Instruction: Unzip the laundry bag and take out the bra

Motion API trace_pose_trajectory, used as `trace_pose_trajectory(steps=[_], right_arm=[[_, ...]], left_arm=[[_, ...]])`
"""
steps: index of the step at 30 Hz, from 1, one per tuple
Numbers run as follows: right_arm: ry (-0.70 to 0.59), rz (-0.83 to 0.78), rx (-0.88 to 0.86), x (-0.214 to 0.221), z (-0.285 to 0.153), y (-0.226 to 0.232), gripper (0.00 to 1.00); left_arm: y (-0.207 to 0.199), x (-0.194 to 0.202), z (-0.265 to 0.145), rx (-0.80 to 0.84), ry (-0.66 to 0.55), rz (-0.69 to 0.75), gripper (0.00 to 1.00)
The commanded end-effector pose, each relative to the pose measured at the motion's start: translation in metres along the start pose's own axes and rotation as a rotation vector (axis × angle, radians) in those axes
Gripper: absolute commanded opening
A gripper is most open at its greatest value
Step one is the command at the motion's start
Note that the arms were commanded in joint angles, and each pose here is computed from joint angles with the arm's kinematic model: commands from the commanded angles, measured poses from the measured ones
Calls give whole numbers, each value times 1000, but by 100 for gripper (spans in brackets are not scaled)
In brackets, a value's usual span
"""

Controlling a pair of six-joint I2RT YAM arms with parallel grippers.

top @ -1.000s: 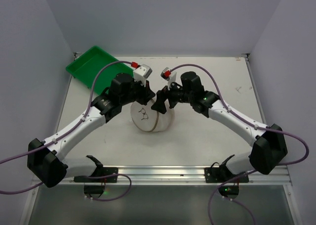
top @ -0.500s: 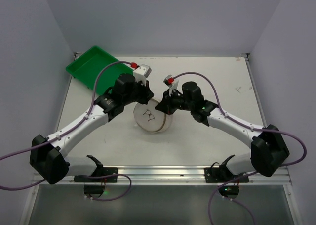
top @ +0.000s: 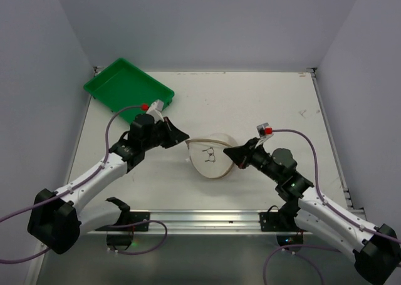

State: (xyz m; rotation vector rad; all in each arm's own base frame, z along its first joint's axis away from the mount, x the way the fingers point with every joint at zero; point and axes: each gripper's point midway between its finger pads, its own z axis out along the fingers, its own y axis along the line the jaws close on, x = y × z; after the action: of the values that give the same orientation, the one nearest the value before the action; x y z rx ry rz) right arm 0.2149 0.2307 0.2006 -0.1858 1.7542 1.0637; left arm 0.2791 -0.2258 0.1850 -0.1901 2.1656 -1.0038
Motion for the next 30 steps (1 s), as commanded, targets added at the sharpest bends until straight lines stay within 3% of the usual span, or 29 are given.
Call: trace_pose_trajectory(steps=[1,4,6,8,10,11,12,14,20,24,30], right_arm=[[-237,70,120,-43,-9,-22,0],[-144,47,89,-27,-3,-18,0],[-87,50,78,-18,1,-16,0],[-24,77,111,-7,5,-21,0],[-9,114,132,-5,8,-24,0],[17,135,179,2,8,-32,1],[16,163,196,0,10,-33,4],[62,194,250,9,9,-41,28],[166,178,345,7,8,-44,75],[182,169,423,-16,0,-48,90],[130,219,606,-22,-33,-93,96]], left_arm=[[66,-12,10,-198,-126,-148,0],[54,-3,23,-106,-71,-180,0],[46,-10,25,-87,-76,-165,7],[37,-24,24,-91,-90,-105,16],[41,-30,16,-151,-86,-28,34],[31,-44,11,-147,-111,5,49],[31,-48,7,-168,-120,28,54],[32,-52,-8,-203,-130,74,65],[10,-16,-23,-204,-101,130,70],[-36,18,-15,-154,-30,230,70],[-96,47,11,-122,7,406,70]])
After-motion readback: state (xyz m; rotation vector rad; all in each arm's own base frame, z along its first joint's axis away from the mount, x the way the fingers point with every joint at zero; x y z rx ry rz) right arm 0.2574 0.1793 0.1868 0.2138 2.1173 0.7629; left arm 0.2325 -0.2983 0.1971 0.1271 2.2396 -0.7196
